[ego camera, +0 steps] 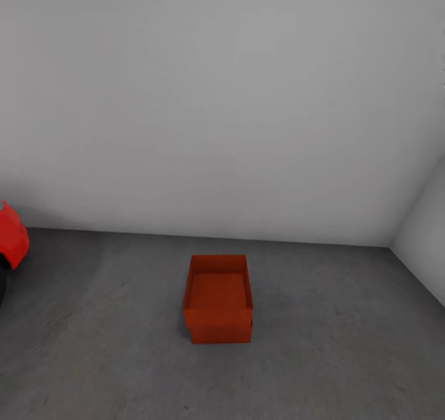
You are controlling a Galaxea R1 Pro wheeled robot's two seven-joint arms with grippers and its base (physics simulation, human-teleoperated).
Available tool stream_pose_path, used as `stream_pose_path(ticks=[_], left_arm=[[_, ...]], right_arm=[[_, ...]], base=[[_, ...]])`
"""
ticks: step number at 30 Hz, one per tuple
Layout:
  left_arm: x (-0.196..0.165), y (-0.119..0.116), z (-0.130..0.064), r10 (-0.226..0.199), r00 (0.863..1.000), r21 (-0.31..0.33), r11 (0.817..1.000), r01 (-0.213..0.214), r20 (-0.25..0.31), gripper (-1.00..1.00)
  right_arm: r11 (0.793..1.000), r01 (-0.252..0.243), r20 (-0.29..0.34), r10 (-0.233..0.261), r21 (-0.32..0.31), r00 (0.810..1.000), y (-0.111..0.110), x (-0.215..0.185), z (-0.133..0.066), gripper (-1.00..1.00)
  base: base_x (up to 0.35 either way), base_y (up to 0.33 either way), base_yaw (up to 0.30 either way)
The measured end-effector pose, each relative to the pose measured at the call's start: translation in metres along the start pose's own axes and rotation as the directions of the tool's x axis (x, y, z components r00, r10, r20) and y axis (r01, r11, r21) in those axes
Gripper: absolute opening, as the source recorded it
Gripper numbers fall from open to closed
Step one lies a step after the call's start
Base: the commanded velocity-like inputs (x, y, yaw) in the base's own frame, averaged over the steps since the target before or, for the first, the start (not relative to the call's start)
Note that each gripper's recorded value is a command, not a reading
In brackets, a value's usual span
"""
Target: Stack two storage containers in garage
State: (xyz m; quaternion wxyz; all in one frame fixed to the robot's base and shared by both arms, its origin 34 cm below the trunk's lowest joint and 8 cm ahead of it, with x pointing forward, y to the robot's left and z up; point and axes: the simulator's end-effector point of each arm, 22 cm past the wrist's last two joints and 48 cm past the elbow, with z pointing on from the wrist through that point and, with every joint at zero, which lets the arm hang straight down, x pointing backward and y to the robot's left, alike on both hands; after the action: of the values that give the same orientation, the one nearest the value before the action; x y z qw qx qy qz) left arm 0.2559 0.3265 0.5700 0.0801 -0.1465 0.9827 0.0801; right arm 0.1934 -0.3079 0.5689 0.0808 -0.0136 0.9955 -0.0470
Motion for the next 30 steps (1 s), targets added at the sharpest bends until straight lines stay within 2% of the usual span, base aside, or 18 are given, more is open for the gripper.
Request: stream_pose_path(ticks=[30], left_arm=[[-0.019,-0.005,-0.004,-0.009,0.999,0.014,1.0,0.008,0.046,1.0]], right_arm=[[1.0,-0.004,0.049,0.004,-0.001,0.999,0.001,-0.019,-0.001,1.0]], base=[[0.0,0.0,0.0]])
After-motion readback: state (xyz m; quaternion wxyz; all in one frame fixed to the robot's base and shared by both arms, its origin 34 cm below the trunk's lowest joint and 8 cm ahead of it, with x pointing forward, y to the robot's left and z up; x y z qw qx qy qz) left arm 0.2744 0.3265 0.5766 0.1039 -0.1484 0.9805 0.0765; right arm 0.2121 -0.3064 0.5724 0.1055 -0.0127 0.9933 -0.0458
